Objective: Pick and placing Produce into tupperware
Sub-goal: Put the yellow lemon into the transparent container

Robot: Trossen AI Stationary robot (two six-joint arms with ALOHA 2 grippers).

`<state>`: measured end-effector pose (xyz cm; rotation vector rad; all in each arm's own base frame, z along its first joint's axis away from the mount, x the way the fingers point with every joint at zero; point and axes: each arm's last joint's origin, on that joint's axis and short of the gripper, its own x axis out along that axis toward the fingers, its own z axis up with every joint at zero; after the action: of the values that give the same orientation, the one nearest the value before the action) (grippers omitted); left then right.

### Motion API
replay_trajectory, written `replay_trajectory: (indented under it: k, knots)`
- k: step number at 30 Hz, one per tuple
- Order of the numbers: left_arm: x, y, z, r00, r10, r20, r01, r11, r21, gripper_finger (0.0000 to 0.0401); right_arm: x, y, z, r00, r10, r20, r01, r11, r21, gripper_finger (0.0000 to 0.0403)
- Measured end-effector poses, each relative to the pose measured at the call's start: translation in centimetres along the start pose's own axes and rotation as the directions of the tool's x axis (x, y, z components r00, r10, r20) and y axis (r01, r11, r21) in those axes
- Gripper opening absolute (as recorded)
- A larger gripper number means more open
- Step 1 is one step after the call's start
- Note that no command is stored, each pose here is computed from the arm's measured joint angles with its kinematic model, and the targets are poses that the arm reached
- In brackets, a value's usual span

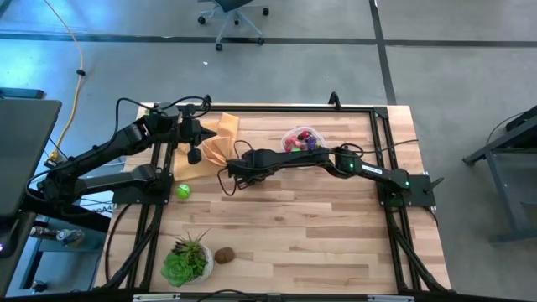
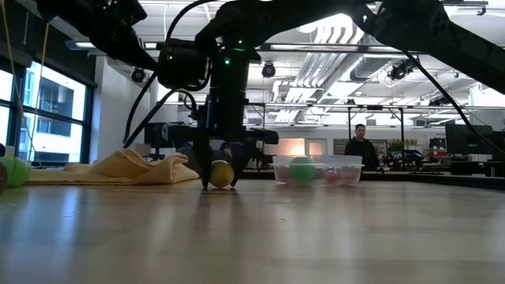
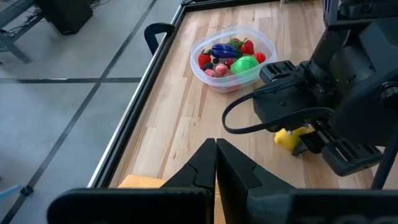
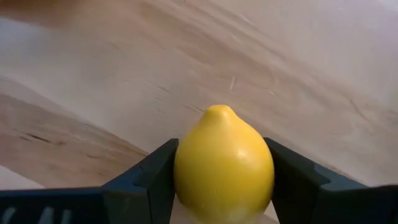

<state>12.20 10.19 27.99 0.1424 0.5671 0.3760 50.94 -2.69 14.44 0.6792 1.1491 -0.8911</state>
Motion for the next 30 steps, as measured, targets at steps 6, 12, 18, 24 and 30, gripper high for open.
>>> replay_trajectory:
  k: [6, 12, 18, 24, 30]
  knots:
    - [0.0, 0.0, 0.0, 1.000, 0.000, 0.000, 0.000, 1.000, 0.000, 0.0003, -0.9, 0.2, 0.4, 1.000, 0.017, 0.022, -0.015, 0.997, -0.077, 0.0192]
    - [0.0, 0.0, 0.0, 1.000, 0.000, 0.000, 0.000, 1.000, 0.000, 0.0003, -1.8, 0.4, 0.1, 0.998, -0.005, 0.056, 0.015, 0.983, -0.181, 0.0192]
    - [0.0, 0.0, 0.0, 1.000, 0.000, 0.000, 0.000, 1.000, 0.000, 0.0003, -3.6, -0.1, -0.6, 0.993, -0.082, 0.085, 0.097, 0.978, -0.185, 0.0191]
    - [0.0, 0.0, 0.0, 1.000, 0.000, 0.000, 0.000, 1.000, 0.000, 0.0003, -6.7, -1.1, -1.2, 0.974, -0.169, 0.149, 0.195, 0.964, -0.182, 0.0191]
    - [0.0, 0.0, 0.0, 1.000, 0.000, 0.000, 0.000, 1.000, 0.000, 0.0003, -10.1, -2.4, -1.2, 0.951, -0.216, 0.222, 0.254, 0.953, -0.162, 0.0191]
